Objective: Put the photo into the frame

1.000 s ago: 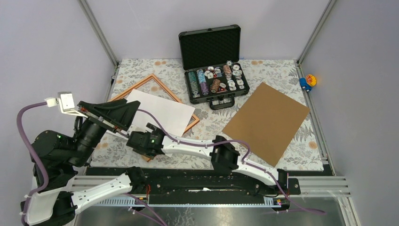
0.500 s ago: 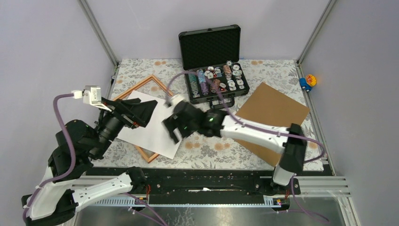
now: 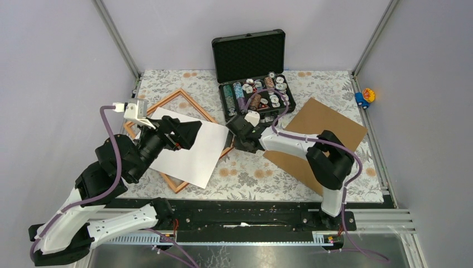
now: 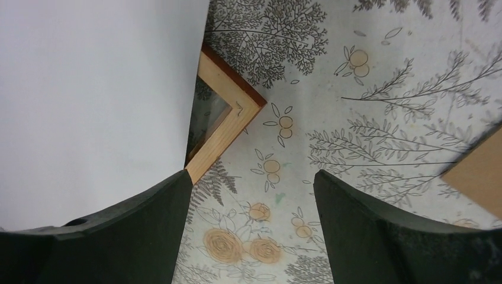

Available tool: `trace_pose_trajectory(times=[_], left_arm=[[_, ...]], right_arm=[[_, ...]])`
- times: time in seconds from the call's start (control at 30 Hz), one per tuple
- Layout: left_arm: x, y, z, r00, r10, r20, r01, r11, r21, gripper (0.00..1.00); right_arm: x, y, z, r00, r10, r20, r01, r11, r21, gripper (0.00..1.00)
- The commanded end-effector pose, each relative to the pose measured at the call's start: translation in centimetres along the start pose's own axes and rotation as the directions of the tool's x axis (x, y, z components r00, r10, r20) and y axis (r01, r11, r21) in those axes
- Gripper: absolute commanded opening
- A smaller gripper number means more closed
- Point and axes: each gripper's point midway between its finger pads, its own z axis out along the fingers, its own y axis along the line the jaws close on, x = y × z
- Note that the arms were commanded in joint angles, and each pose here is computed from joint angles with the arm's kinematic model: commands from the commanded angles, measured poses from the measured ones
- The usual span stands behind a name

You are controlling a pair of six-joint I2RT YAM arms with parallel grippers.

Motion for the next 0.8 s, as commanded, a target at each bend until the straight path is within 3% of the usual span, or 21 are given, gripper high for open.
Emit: trace_pose_trajectory(times=[0.0,0.4,0.7,0.77], left_arm=[[-1.0,-0.2,0.4,0.999,0.003,0.048,-0.003,1.0,0.001,0.99],[-0.5,-0.2,0.2,0.999,0.006,0.037,-0.006,1.0,0.013,0.99],[-0.2,-0.6,0.5,1.0,-0.005,0.027,0.004,1.0,0.029,0.99],[0.0,-0.8,0.6,1.0,-0.011,0.02,0.011,0.999,0.036,0.99]], right_arm=[[-0.2,1.0,1.9,0.977,0.213,0.004,-0.213,0.975,0.057,0.82],[1.8,-0.7,5.3,0.971,0.24,-0.019,-0.231,0.952,0.201,0.76],[3.0,-3.3,5.0,0.969,0.247,-0.008,-0.237,0.937,0.257,0.49],[3.0,-3.4,4.7,0.973,0.229,-0.014,-0.218,0.941,0.26,0.35]])
